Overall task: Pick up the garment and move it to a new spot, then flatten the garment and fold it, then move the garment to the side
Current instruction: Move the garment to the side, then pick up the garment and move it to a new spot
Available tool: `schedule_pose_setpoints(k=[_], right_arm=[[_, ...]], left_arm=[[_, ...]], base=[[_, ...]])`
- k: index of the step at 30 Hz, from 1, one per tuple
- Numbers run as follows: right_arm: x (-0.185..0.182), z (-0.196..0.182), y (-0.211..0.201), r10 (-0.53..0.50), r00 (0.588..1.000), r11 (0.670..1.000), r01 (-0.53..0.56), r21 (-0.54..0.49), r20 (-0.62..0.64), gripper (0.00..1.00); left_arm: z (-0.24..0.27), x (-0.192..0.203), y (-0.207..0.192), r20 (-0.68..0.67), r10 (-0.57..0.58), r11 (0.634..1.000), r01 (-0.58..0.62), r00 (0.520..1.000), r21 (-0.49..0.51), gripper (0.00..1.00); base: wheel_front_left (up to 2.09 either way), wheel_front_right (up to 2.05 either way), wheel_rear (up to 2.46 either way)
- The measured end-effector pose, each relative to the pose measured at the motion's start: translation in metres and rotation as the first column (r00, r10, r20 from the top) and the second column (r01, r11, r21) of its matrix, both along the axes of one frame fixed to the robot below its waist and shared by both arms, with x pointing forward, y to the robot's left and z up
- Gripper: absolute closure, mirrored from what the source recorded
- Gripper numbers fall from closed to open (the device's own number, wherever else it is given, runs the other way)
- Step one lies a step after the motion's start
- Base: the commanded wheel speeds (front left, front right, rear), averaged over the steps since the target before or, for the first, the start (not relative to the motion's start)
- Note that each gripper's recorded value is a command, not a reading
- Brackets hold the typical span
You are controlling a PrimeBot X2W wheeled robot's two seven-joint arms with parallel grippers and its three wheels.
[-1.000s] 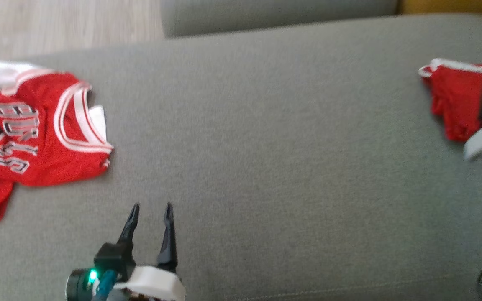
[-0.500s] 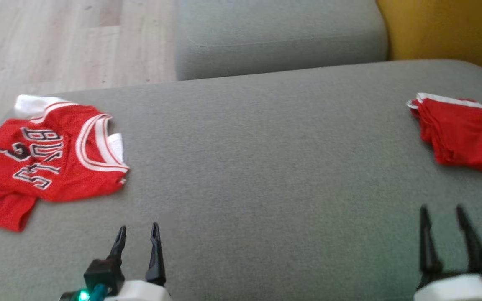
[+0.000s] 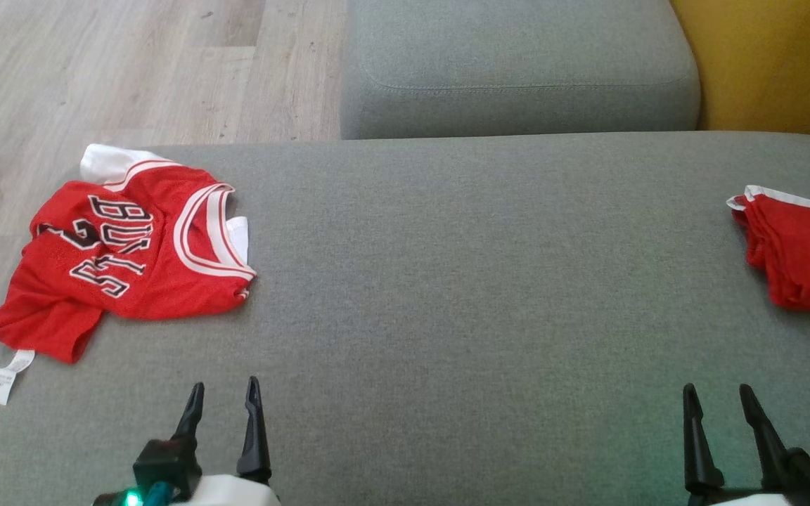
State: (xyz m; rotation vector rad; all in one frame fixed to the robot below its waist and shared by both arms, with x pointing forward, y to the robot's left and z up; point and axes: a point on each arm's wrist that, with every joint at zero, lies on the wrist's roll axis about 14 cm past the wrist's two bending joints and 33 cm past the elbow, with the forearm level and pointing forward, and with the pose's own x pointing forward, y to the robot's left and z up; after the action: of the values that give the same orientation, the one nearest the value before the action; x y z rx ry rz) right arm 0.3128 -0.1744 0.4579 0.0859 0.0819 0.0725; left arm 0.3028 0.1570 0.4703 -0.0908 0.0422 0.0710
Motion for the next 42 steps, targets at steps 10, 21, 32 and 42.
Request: schedule_pose_setpoints(k=[10, 21, 32, 42], right_arm=[[0.010, 0.000, 0.012, 0.044, 0.999, 0.999, -0.044, -0.005, 0.002, 0.00], [0.037, 0.006, 0.100, 0.314, 0.949, 0.949, -0.314, 0.013, 0.013, 0.00], [0.055, 0.000, 0.128, 0.387, 0.922, 0.922, -0.387, 0.013, 0.006, 0.00], [0.143, -0.011, 0.110, 0.338, 0.940, 0.941, -0.337, -0.032, 0.047, 0.00]], left_arm=[[0.003, -0.008, 0.011, 0.013, 0.039, 0.999, -0.039, 0.999, 0.001, 0.00], [-0.004, -0.057, 0.067, -0.002, 0.267, 0.964, -0.267, 0.964, -0.011, 0.00], [-0.001, -0.051, 0.090, -0.012, 0.331, 0.943, -0.331, 0.944, -0.021, 0.00], [0.030, 0.120, 0.117, -0.020, 0.248, 0.969, -0.248, 0.969, 0.010, 0.00]], base=[[0.00, 0.00, 0.00], [0.00, 0.00, 0.00], [0.00, 0.00, 0.00], [0.00, 0.00, 0.00]])
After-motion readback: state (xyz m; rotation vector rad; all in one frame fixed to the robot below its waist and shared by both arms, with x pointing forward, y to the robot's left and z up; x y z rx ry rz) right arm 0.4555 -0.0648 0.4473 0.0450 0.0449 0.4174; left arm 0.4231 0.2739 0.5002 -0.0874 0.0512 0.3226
